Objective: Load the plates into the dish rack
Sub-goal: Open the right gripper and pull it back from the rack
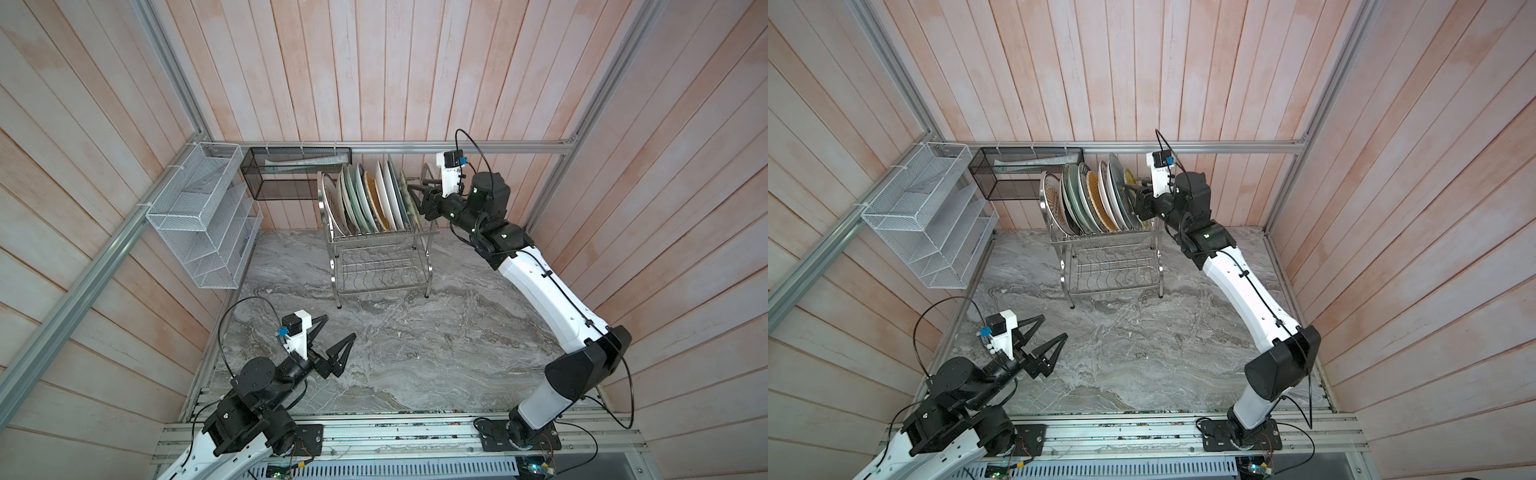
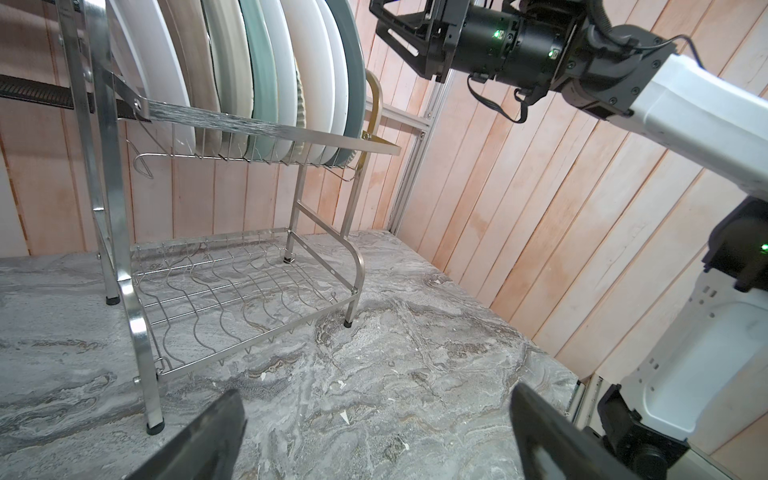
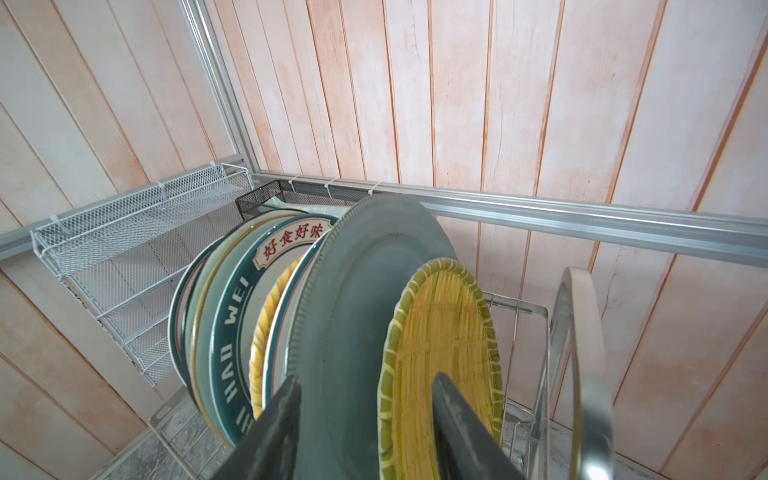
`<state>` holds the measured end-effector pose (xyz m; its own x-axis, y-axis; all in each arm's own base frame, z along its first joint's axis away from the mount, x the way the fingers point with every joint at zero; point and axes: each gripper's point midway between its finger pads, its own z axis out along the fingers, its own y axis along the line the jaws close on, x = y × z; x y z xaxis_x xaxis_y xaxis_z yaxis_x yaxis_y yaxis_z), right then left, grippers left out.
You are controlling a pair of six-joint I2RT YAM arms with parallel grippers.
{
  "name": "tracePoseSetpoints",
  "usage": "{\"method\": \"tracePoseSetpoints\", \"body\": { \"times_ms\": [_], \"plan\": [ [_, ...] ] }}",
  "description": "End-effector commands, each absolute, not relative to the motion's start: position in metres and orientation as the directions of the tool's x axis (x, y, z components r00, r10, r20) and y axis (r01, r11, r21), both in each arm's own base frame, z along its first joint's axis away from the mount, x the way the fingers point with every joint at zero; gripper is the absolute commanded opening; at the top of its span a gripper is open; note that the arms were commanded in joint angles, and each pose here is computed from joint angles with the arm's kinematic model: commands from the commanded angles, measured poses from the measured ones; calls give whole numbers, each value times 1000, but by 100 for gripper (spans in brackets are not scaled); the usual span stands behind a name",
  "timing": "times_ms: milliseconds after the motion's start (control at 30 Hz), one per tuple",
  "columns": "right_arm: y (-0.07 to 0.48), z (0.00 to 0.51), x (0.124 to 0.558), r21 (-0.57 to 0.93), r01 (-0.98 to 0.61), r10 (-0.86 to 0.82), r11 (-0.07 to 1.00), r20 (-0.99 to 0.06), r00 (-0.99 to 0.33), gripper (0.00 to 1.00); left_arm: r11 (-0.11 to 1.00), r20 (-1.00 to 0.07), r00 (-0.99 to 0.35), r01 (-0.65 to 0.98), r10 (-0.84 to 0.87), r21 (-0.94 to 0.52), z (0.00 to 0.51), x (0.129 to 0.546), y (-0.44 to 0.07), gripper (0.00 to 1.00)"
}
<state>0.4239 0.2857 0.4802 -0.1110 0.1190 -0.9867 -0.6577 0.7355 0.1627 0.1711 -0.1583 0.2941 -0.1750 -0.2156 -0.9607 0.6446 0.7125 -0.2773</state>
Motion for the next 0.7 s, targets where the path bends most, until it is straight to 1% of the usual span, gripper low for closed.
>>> {"method": "tracePoseSetpoints", "body": {
  "times_ms": [0, 200, 300, 367, 400, 433, 467, 500, 567, 667],
  "plan": [
    [271, 525, 385, 117, -691, 156, 713, -988, -5, 54, 707, -962, -150, 654, -228, -269, 303, 167, -155, 100],
    [227, 530, 335, 88, -677, 178, 731, -982, 65, 62, 690, -957, -145, 666, -252, -283, 307, 166, -157, 100],
    [204, 520, 314, 96, -651, 188, 753, -979, 73, 65, 668, -948, -150, 679, -282, -306, 308, 165, -160, 100],
    [190, 508, 301, 100, -627, 188, 773, -979, 76, 69, 649, -939, -161, 686, -306, -329, 308, 165, -163, 100],
    [183, 501, 295, 98, -615, 188, 782, -979, 82, 74, 640, -933, -165, 689, -319, -340, 308, 165, -164, 100],
    [176, 493, 290, 96, -603, 185, 792, -979, 86, 81, 633, -926, -170, 687, -338, -357, 309, 166, -164, 100],
    [172, 486, 284, 92, -596, 181, 797, -979, 92, 93, 634, -920, -173, 679, -352, -370, 309, 168, -164, 100],
    [165, 477, 279, 95, -580, 184, 809, -978, 97, 98, 639, -912, -178, 663, -370, -389, 310, 172, -162, 100],
    [156, 458, 271, 106, -558, 188, 823, -978, 92, 98, 654, -896, -188, 626, -403, -425, 311, 179, -159, 100],
    [141, 419, 272, 132, -486, 179, 864, -983, 51, 98, 685, -871, -197, 549, -450, -478, 310, 192, -151, 100]
  ]
}}
